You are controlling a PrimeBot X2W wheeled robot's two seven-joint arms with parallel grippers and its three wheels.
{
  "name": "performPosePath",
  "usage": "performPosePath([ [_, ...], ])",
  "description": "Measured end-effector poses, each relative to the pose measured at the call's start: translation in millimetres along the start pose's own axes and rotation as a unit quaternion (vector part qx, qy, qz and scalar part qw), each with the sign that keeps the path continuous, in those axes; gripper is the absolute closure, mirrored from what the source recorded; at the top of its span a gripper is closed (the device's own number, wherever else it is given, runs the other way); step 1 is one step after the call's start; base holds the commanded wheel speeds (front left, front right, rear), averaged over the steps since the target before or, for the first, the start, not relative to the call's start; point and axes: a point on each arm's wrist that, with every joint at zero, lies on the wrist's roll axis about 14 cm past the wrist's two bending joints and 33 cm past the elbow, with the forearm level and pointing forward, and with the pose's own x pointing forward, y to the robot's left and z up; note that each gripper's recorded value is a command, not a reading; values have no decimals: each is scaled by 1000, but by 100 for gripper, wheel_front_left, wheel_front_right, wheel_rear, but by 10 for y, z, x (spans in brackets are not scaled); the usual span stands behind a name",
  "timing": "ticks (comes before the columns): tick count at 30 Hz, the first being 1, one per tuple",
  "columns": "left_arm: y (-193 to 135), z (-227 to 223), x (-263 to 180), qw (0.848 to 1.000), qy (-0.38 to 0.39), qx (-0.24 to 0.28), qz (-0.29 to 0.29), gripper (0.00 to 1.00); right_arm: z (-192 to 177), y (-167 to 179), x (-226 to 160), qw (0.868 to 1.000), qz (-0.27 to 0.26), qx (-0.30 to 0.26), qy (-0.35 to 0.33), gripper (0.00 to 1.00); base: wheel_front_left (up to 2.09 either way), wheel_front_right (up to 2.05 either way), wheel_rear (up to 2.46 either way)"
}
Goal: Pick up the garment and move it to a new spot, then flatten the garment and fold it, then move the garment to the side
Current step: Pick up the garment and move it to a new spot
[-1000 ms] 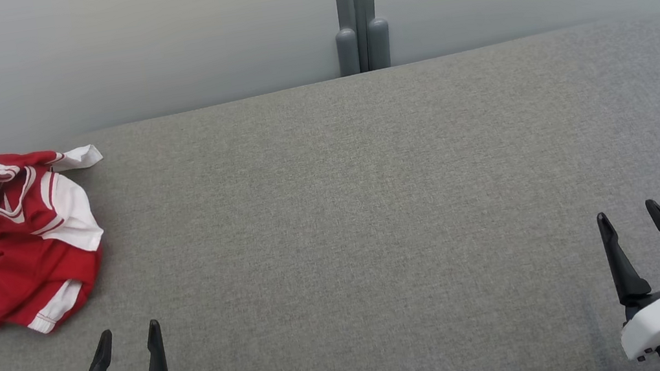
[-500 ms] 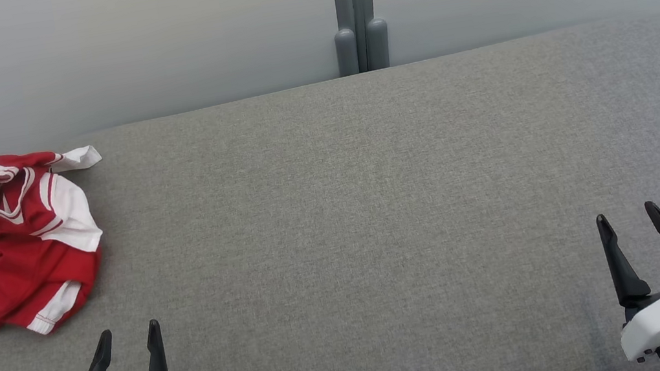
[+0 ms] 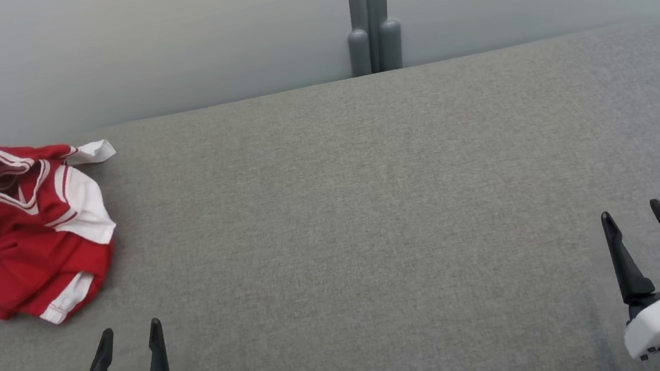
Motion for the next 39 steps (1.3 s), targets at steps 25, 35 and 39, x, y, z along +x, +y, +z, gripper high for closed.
performPosePath([
  [25, 1342, 233, -1489, 966, -53, 6, 252, 0, 237, 1967, 589, 963, 265, 27, -35, 0, 0, 0, 0],
  [35, 1346, 286, -1504, 965, -62, 8, 256, 0, 135, 1939, 561, 964, 264, 24, -19, 0, 0, 0, 0],
  [39, 1326, 522, -1210, 970, -76, 7, 232, 0, 178, 1932, 629, 962, 270, 14, -31, 0, 0, 0, 0],
])
